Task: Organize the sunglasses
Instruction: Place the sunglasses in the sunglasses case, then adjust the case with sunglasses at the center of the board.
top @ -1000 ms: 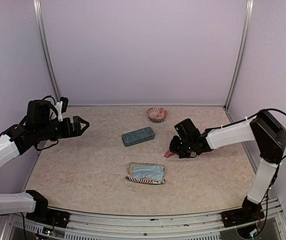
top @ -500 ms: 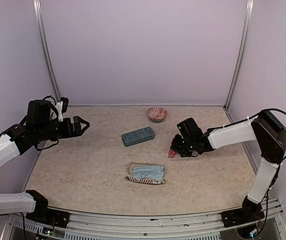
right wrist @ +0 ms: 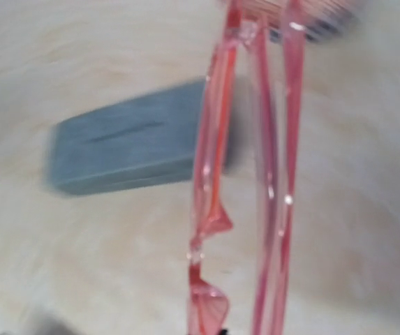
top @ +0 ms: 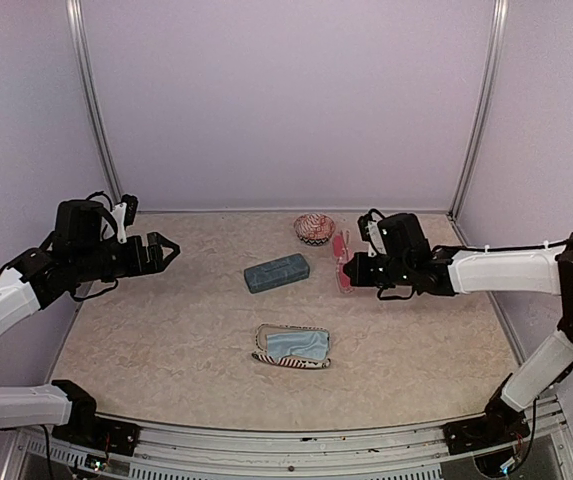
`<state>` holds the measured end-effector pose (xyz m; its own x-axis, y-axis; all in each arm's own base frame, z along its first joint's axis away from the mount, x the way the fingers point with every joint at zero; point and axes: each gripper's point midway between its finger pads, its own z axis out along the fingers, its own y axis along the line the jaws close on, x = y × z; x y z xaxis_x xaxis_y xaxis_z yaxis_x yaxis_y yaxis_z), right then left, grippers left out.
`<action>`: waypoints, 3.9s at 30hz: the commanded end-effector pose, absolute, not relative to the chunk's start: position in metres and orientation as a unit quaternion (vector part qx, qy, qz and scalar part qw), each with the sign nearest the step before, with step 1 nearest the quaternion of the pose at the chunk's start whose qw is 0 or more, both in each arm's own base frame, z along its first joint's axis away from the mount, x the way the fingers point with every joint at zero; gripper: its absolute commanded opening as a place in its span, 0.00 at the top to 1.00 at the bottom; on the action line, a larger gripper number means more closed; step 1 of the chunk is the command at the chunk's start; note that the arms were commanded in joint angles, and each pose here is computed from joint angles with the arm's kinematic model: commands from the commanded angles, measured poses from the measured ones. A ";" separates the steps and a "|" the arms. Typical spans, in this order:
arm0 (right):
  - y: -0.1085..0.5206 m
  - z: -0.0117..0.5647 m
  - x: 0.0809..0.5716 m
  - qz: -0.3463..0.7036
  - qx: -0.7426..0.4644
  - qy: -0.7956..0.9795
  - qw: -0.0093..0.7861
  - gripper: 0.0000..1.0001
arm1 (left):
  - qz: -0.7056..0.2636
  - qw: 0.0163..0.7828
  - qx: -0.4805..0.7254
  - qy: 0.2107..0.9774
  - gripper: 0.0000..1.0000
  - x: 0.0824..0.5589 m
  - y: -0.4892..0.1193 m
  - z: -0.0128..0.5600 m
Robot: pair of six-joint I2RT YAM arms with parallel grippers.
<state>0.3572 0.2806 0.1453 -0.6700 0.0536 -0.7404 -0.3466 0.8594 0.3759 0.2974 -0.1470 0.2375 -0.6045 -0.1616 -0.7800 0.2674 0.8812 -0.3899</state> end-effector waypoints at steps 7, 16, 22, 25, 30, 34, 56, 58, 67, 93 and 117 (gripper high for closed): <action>0.333 0.203 0.293 0.324 -0.435 0.755 0.367 1.00 | -0.251 0.450 0.027 0.857 0.01 0.301 -0.146 0.239; 0.354 0.167 0.237 0.313 -0.606 0.689 0.248 1.00 | -0.258 0.451 0.031 0.854 0.01 0.299 -0.147 0.242; 0.360 0.133 0.219 0.307 -0.656 0.670 0.162 1.00 | -0.263 0.452 0.034 0.852 0.01 0.298 -0.148 0.243; 0.363 0.117 0.214 0.306 -0.668 0.667 0.124 1.00 | -0.264 0.453 0.035 0.851 0.01 0.297 -0.148 0.244; 0.369 0.102 0.211 0.304 -0.680 0.661 0.091 1.00 | -0.262 0.455 0.034 0.850 0.01 0.296 -0.147 0.245; 0.371 0.094 0.212 0.306 -0.678 0.664 0.073 1.00 | -0.262 0.455 0.036 0.850 0.01 0.297 -0.147 0.245; 0.375 0.068 0.238 0.299 -0.648 0.698 0.057 0.98 | -0.258 0.450 0.033 0.854 0.01 0.299 -0.147 0.241; 0.374 0.065 0.239 0.298 -0.644 0.703 0.053 0.96 | -0.258 0.450 0.034 0.855 0.01 0.299 -0.147 0.241; 0.369 0.058 0.251 0.279 -0.631 0.721 0.062 0.86 | -0.256 0.449 0.032 0.856 0.01 0.299 -0.147 0.240; 0.378 0.160 0.231 0.277 -0.641 0.669 0.253 0.71 | -0.296 0.434 0.053 0.849 0.01 0.298 -0.164 0.235; 0.383 0.078 0.134 0.279 -0.592 0.697 0.294 1.00 | -0.342 0.313 0.126 0.877 1.00 0.326 -0.300 0.145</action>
<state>0.1252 0.3736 0.0883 -0.0755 -0.6901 -0.7198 -0.9971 0.0592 0.0479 0.3115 -0.2706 0.1311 -0.8078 -0.0132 -0.5893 0.3695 0.7675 -0.5238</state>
